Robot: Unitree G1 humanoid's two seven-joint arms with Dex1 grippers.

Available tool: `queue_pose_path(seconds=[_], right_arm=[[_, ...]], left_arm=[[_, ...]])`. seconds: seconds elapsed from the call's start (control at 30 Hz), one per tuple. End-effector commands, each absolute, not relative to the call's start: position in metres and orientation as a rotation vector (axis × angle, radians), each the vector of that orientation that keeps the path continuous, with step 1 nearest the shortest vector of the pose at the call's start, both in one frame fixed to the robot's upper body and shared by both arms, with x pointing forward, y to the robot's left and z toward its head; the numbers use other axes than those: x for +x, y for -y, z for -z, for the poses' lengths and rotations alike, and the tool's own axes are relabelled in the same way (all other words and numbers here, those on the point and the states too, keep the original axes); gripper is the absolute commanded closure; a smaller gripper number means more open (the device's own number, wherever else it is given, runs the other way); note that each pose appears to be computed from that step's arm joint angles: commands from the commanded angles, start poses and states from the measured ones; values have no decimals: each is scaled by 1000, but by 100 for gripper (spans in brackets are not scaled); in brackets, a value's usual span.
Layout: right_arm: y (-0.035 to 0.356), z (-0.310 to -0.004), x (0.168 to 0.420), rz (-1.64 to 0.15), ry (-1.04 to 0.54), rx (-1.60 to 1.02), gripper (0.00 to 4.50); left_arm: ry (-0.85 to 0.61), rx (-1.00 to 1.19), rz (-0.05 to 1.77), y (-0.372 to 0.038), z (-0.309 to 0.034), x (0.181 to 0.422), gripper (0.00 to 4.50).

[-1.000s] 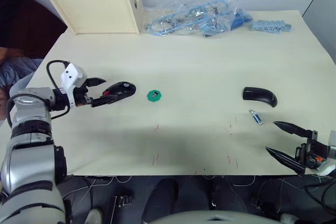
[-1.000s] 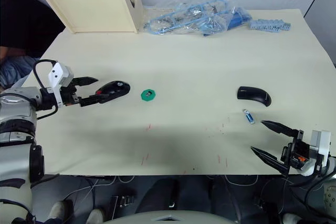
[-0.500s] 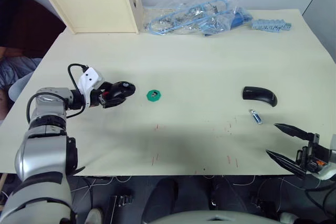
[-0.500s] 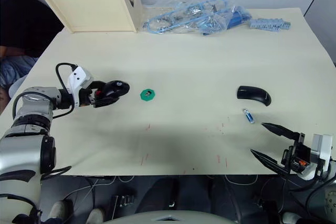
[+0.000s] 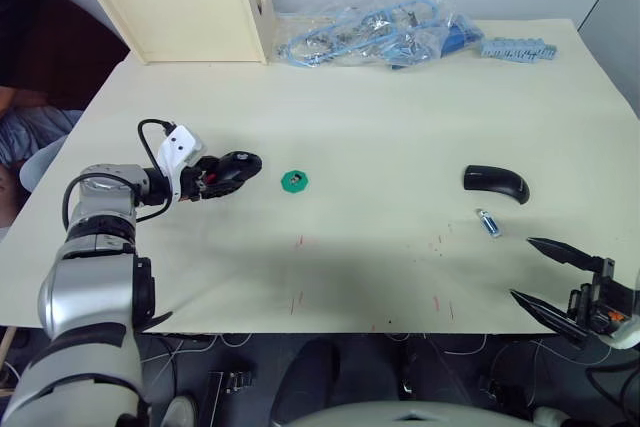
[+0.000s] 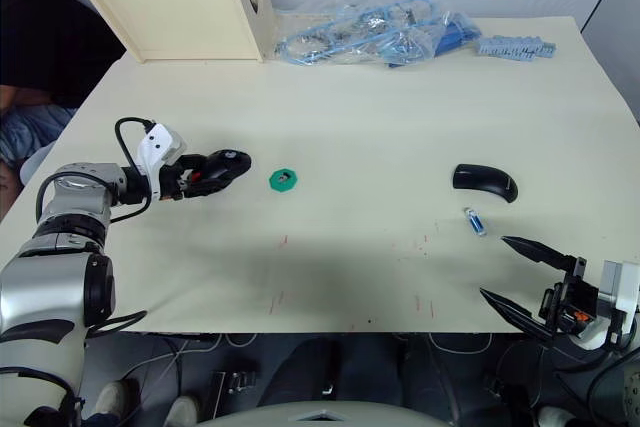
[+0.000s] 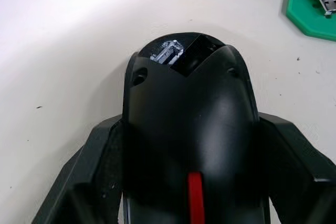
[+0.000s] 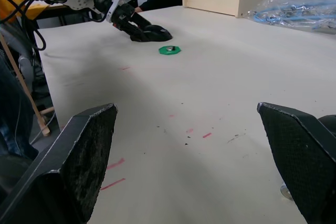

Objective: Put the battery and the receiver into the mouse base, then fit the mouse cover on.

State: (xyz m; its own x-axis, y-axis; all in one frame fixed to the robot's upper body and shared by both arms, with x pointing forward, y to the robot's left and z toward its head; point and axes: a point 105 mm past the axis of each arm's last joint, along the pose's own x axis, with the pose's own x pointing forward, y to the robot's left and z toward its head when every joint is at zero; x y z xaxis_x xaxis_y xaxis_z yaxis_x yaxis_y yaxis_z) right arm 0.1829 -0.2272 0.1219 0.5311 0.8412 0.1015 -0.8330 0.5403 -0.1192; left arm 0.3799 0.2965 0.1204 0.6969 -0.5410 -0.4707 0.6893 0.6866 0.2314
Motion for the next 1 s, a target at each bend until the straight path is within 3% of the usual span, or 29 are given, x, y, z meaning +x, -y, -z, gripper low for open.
queue_pose_path(seconds=[0.03,0.33,0.73,1.0], right_arm=[[230,-133,181,-998,193,-103,0],[227,-133,183,-1009,195,-98,0],[223,-134,187,-1077,219,-85,0],[224,-133,191,-1104,211,-87,0]], left_arm=[[-389,392,712,-297,-119,379,154],[-355,417,703,-304,-127,376,154],[-246,482,946,-308,-170,345,154],[-169,589,1071,-269,-168,331,154]])
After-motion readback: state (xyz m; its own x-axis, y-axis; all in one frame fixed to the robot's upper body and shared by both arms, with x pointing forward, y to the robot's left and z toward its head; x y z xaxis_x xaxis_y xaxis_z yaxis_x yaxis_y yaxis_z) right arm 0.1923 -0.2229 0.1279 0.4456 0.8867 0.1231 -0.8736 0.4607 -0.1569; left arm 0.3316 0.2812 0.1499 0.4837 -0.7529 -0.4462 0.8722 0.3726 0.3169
